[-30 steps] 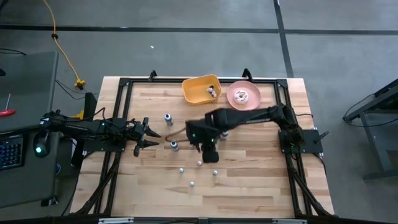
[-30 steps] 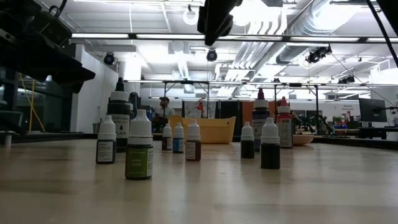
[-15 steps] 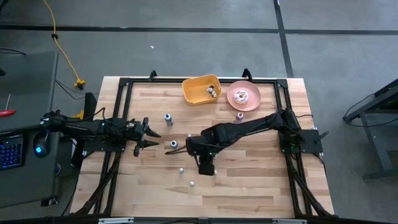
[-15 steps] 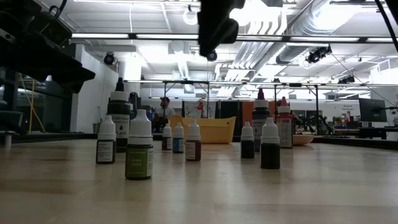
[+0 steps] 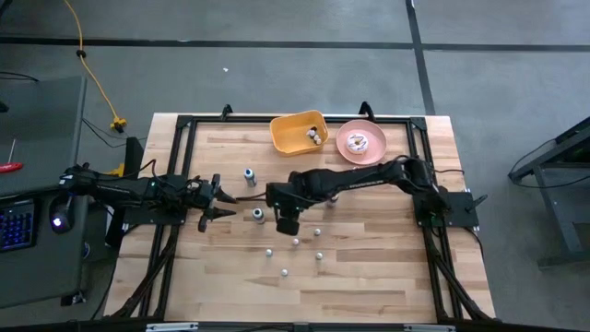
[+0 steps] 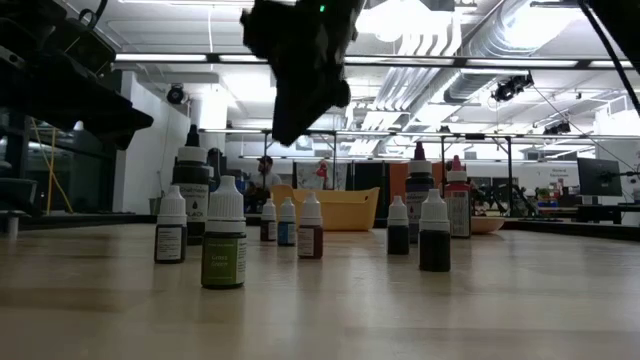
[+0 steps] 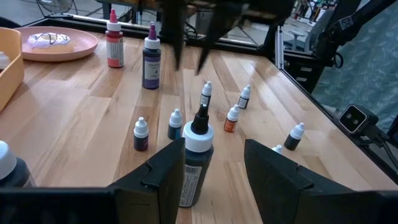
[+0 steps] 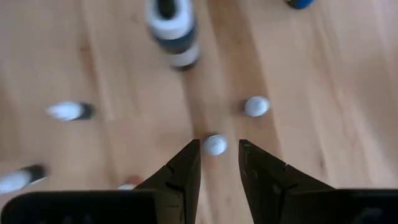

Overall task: Pick & Place food coloring
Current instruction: Put the small violet food coloring bottle into the yellow bin

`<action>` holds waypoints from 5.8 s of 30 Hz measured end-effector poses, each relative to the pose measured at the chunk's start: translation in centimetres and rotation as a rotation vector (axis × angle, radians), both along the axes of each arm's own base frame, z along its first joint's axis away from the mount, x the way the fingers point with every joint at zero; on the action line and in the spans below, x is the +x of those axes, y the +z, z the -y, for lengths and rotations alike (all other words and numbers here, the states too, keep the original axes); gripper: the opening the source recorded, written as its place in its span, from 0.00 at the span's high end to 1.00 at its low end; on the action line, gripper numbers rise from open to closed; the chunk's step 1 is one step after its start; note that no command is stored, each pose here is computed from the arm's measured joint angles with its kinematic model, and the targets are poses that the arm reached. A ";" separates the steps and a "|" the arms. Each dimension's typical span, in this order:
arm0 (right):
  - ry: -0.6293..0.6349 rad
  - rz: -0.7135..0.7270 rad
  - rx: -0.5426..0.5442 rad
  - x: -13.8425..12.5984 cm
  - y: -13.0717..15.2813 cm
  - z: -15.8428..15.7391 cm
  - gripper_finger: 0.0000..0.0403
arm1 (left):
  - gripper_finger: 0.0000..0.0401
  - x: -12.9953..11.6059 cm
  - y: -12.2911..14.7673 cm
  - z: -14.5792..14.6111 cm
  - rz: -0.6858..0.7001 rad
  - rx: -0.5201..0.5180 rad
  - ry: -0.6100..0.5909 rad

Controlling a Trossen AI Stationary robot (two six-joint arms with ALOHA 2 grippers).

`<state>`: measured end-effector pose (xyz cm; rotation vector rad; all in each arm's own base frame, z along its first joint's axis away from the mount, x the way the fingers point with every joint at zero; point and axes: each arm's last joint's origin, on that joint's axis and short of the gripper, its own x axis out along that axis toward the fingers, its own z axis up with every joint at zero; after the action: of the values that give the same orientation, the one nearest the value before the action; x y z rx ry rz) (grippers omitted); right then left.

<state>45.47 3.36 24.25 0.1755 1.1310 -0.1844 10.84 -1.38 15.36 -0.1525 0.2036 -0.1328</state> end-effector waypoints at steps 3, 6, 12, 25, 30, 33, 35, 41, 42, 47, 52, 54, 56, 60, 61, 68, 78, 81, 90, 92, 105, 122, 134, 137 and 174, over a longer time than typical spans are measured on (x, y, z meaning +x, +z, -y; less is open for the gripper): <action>0.003 -0.010 -0.024 0.4 -0.8 0.9 0.75 | 0.59 0.0 0.0 0.0 0.000 0.000 0.000; -0.003 -0.022 -0.024 0.8 -1.8 1.5 0.75 | 0.59 0.0 0.0 0.0 0.000 0.000 0.000; -0.009 -0.008 -0.010 1.5 -2.7 2.4 0.67 | 0.59 0.0 0.0 0.0 0.000 0.000 -0.001; -0.016 0.120 0.030 0.9 -7.3 3.4 0.53 | 0.59 0.0 0.0 0.0 0.000 -0.001 -0.002; -0.097 0.195 -0.021 -1.0 -7.4 2.7 0.53 | 0.59 0.0 0.0 0.0 0.000 -0.001 -0.004; -0.108 0.191 -0.057 -2.0 -7.4 2.3 0.53 | 0.59 0.0 0.0 0.0 0.000 -0.001 -0.003; -0.109 0.207 -0.053 -2.3 -7.4 2.3 0.53 | 0.59 0.0 0.0 0.0 0.000 -0.001 -0.003; -0.121 0.261 -0.010 -2.7 -8.7 2.3 0.53 | 0.59 0.0 0.0 0.0 0.000 -0.001 -0.004; -0.124 0.283 -0.014 -2.7 -8.9 2.3 0.53 | 0.59 0.0 0.0 0.0 0.000 -0.001 -0.004; -0.134 0.334 -0.014 -2.9 -9.8 2.4 0.53 | 0.59 0.0 0.0 0.0 0.000 -0.001 -0.004; -0.143 0.360 -0.032 -3.2 -10.4 2.5 0.53 | 0.59 0.0 0.0 0.0 0.000 -0.001 -0.004; -0.146 0.370 -0.039 -3.1 -10.3 2.6 0.53 | 0.59 0.0 0.0 0.0 0.000 -0.001 -0.004; -0.138 0.371 -0.054 -3.1 -10.3 2.7 0.53 | 0.59 0.0 0.0 0.0 0.000 -0.001 -0.003; -0.137 0.390 -0.055 -2.9 -10.1 2.9 0.53 | 0.59 0.0 0.0 0.0 0.000 -0.001 -0.003; -0.134 0.393 -0.049 -2.9 -10.1 2.9 0.53 | 0.59 0.0 0.0 0.0 0.000 -0.001 -0.004; -0.120 0.390 -0.028 -2.9 -10.1 2.8 0.58 | 0.59 0.0 0.0 0.0 0.000 -0.001 -0.003; -0.113 0.389 -0.014 -2.9 -10.1 3.0 0.66 | 0.59 0.0 0.0 0.0 0.000 -0.001 -0.003; -0.117 0.389 -0.014 -2.9 -10.1 3.1 0.67 | 0.59 0.0 0.0 0.0 0.000 -0.001 -0.003; -0.120 0.388 -0.014 -2.9 -10.1 3.3 0.68 | 0.59 0.0 0.0 0.0 0.000 -0.001 -0.003; -0.120 0.389 -0.014 -2.9 -10.1 3.3 0.68 | 0.59 0.0 0.0 0.0 0.000 -0.001 -0.003; -0.117 0.393 -0.011 -2.9 -10.1 3.2 0.68 | 0.59 0.0 0.0 0.0 0.000 -0.001 -0.003; -0.118 0.390 -0.002 -2.8 -10.3 3.5 0.78 | 0.59 0.0 0.0 0.0 0.000 -0.001 -0.003; -0.115 0.390 0.000 -2.8 -10.3 3.5 0.87 | 0.59 0.0 0.0 0.0 0.000 -0.001 -0.003; -0.115 0.390 0.000 -2.8 -10.3 3.5 0.87 | 0.59 0.0 0.0 0.0 0.000 -0.001 -0.002; -0.057 0.342 -0.276 -1.3 0.1 5.2 0.90 | 0.59 0.0 0.0 0.0 0.000 0.000 -0.002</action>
<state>44.20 -1.86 24.33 -0.0077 0.7512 -0.3452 10.84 -1.38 15.36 -0.1527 0.2037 -0.1349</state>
